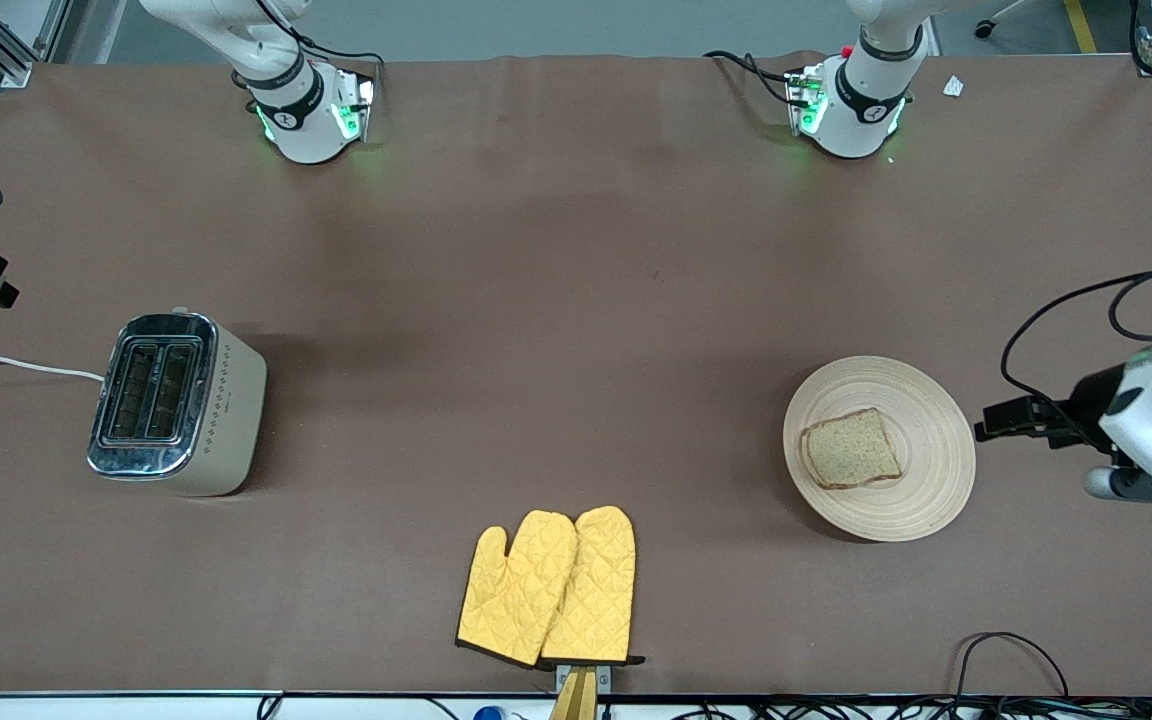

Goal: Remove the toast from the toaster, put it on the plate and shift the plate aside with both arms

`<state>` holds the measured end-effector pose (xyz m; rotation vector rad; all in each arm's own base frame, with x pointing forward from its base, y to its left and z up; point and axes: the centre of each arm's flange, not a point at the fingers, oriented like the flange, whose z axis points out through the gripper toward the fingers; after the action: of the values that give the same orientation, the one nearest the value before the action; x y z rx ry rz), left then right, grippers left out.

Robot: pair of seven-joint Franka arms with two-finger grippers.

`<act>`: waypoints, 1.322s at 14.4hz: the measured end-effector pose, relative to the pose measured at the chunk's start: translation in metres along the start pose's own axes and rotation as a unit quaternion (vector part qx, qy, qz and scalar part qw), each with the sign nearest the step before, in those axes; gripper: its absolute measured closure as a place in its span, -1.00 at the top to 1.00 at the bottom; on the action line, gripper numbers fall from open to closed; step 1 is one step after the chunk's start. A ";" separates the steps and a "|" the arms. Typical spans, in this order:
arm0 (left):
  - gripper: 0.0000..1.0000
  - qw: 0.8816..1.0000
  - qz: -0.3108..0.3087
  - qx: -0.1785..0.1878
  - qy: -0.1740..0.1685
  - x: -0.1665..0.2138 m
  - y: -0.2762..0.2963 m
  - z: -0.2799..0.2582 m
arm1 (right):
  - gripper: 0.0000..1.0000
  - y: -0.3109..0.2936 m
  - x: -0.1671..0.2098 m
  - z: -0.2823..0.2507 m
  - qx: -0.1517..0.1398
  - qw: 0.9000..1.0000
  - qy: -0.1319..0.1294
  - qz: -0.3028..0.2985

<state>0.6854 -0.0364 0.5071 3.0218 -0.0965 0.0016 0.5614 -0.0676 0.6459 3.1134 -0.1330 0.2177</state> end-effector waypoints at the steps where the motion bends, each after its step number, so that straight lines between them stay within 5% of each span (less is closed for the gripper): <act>1: 1.00 1.000 -0.002 0.011 0.000 -0.006 0.012 -0.011 | 1.00 0.000 0.000 0.000 0.000 1.000 0.000 0.000; 10: 1.00 0.998 -0.002 0.065 0.018 -0.086 0.043 -0.136 | 1.00 0.000 0.000 0.000 0.000 1.000 0.001 0.000; 16: 1.00 0.995 -0.007 0.099 -0.015 -0.156 0.054 -0.151 | 1.00 0.001 0.000 0.000 0.000 1.000 0.001 0.001; 19: 1.00 0.996 -0.010 0.084 -0.014 -0.175 0.055 -0.149 | 1.00 0.001 0.000 0.000 0.000 1.000 0.001 0.001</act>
<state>0.5080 -0.0623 0.6609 3.1911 -0.0735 -0.0376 0.5616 -0.0684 0.6461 3.1128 -0.1349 0.2218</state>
